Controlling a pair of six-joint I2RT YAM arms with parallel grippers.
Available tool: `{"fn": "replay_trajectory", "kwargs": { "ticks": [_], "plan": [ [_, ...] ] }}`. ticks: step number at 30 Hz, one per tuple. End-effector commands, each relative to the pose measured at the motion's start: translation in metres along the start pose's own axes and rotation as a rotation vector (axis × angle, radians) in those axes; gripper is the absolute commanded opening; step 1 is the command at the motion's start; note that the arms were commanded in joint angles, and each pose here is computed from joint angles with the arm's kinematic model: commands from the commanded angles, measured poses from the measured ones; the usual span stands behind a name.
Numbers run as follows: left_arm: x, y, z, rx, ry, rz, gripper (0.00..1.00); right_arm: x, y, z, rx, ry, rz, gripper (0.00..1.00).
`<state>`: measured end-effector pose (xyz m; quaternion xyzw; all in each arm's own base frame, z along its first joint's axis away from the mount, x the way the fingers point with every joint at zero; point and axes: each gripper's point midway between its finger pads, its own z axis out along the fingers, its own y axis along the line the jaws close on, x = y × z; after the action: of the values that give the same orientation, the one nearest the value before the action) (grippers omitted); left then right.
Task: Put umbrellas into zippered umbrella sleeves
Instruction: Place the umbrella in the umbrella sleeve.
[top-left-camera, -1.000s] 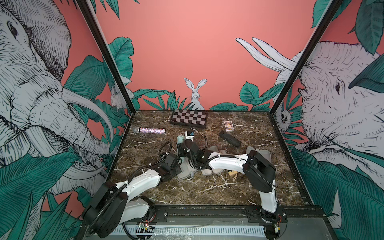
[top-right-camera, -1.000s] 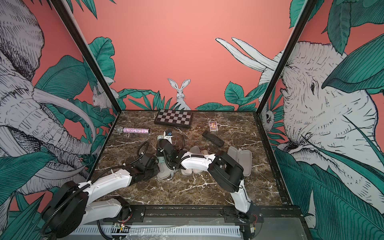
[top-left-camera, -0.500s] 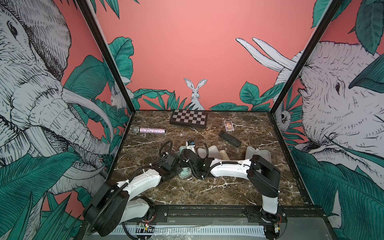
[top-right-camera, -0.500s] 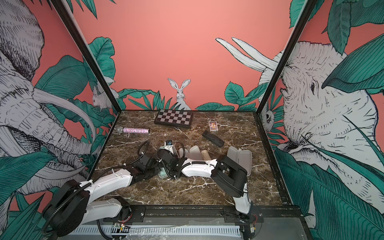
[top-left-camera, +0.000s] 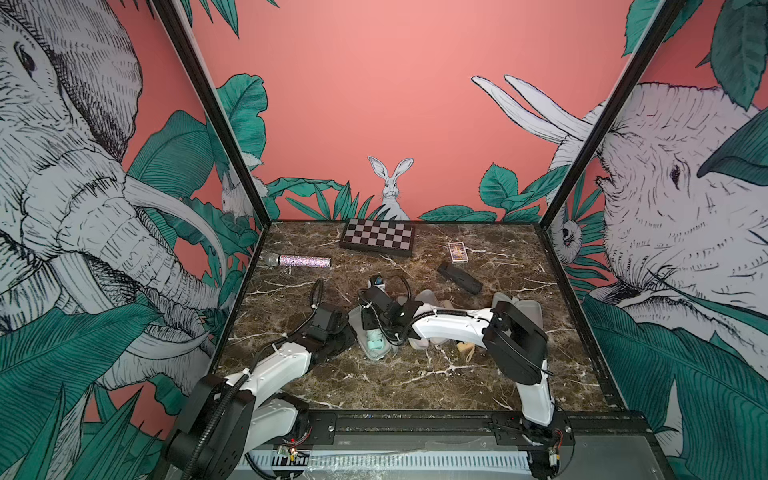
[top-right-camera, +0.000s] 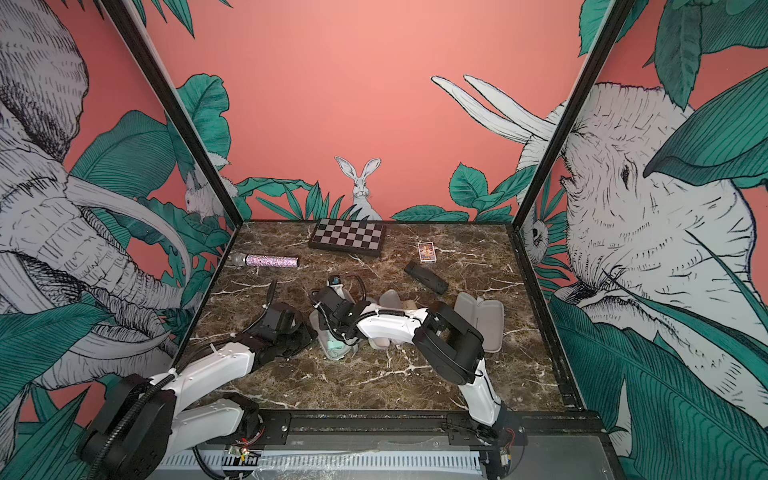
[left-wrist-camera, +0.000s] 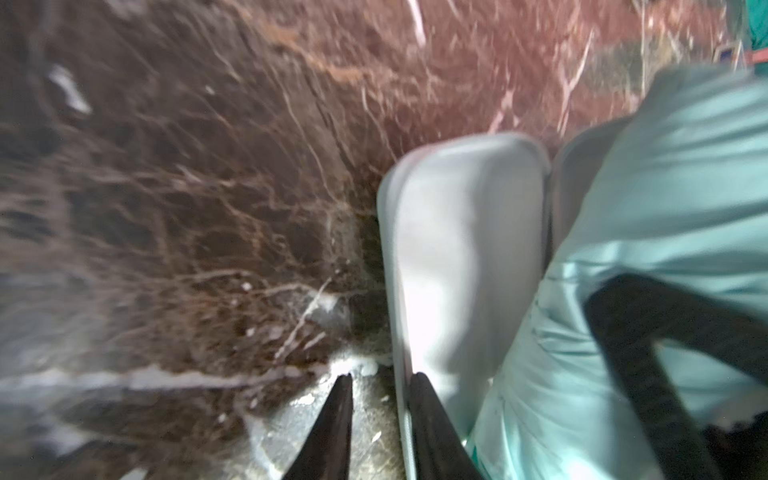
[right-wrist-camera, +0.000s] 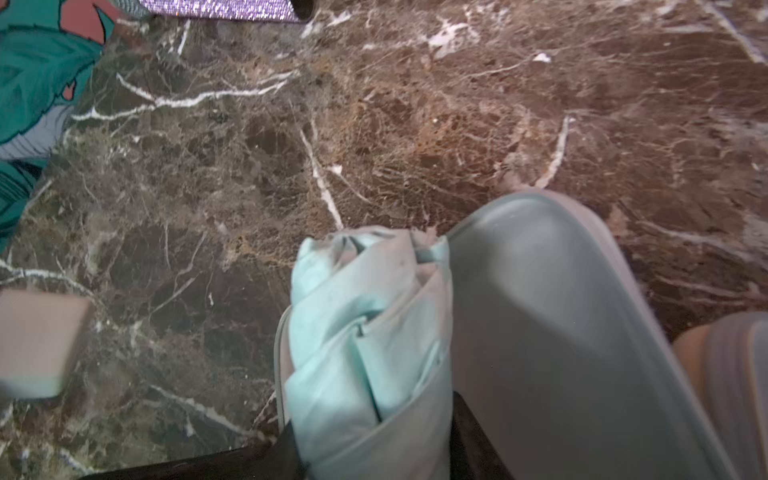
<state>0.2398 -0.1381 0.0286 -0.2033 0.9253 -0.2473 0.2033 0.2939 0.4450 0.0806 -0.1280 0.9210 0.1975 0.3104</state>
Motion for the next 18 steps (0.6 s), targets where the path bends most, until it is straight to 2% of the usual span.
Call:
{"fn": "replay_trajectory", "kwargs": {
  "ticks": [1,3,8,18],
  "plan": [
    [-0.003,-0.01,0.004,0.058,-0.003,0.01,0.26,-0.001,0.0,-0.007,0.025,0.029,-0.088,0.22],
    [-0.004,-0.011,0.004,0.058,-0.003,0.015,0.26,-0.001,0.003,-0.009,0.014,0.045,-0.108,0.33],
    [-0.005,-0.008,0.006,0.046,-0.008,0.017,0.26,0.007,0.006,-0.015,0.011,0.09,-0.141,0.46],
    [-0.005,-0.007,0.007,0.051,-0.015,0.009,0.23,0.017,0.01,-0.014,0.011,0.165,-0.199,0.59]
  ]
}}
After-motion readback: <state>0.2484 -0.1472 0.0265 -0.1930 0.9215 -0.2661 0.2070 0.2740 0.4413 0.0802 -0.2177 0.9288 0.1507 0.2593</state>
